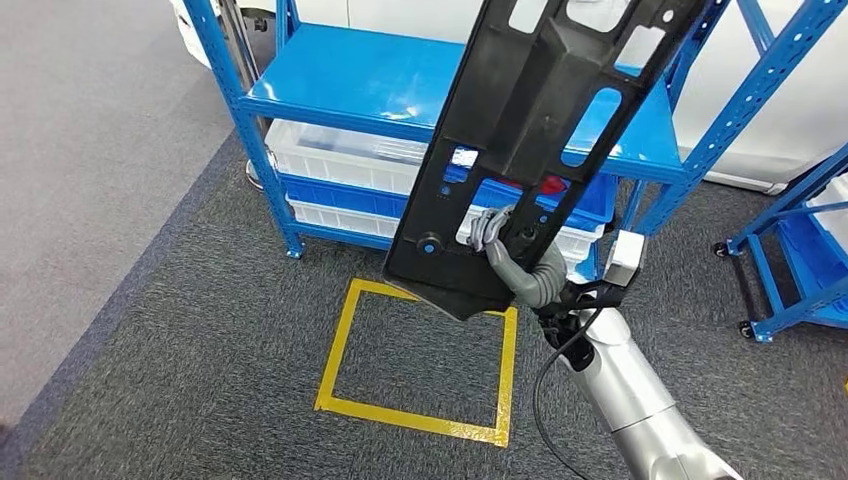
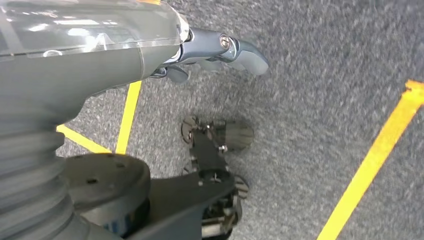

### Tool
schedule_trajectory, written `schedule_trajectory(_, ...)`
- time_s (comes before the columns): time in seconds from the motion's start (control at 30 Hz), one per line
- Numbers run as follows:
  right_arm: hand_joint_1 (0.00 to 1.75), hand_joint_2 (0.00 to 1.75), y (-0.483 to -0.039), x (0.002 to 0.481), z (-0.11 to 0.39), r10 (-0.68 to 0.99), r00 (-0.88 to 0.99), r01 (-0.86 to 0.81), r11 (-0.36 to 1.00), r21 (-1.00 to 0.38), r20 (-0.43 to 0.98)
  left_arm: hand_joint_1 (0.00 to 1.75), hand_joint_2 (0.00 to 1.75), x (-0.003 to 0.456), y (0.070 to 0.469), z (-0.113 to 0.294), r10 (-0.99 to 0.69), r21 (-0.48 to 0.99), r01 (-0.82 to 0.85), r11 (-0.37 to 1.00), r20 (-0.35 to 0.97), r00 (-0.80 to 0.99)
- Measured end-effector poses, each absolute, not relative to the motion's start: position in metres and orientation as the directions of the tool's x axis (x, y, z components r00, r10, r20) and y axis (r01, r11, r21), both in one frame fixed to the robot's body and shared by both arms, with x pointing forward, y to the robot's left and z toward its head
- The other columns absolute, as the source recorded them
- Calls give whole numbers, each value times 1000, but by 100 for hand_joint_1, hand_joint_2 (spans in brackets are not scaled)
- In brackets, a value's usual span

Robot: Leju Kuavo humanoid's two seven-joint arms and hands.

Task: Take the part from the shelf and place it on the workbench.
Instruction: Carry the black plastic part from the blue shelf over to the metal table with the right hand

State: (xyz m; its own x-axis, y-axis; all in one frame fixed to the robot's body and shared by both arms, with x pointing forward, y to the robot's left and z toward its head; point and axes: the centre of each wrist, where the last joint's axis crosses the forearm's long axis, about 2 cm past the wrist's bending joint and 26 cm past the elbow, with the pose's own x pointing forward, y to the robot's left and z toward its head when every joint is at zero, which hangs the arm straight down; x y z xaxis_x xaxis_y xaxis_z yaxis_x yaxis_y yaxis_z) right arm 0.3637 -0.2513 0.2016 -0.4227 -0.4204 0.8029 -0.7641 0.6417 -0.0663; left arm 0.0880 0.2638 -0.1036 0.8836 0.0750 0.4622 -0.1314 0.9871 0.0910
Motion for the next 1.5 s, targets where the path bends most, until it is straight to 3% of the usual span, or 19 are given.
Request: schedule_trajectory(1.5,175,175,-225,359,199,-447,-402,-797,601,-64,799,0,175,67,266,-107,107,98,-168,981,450,887)
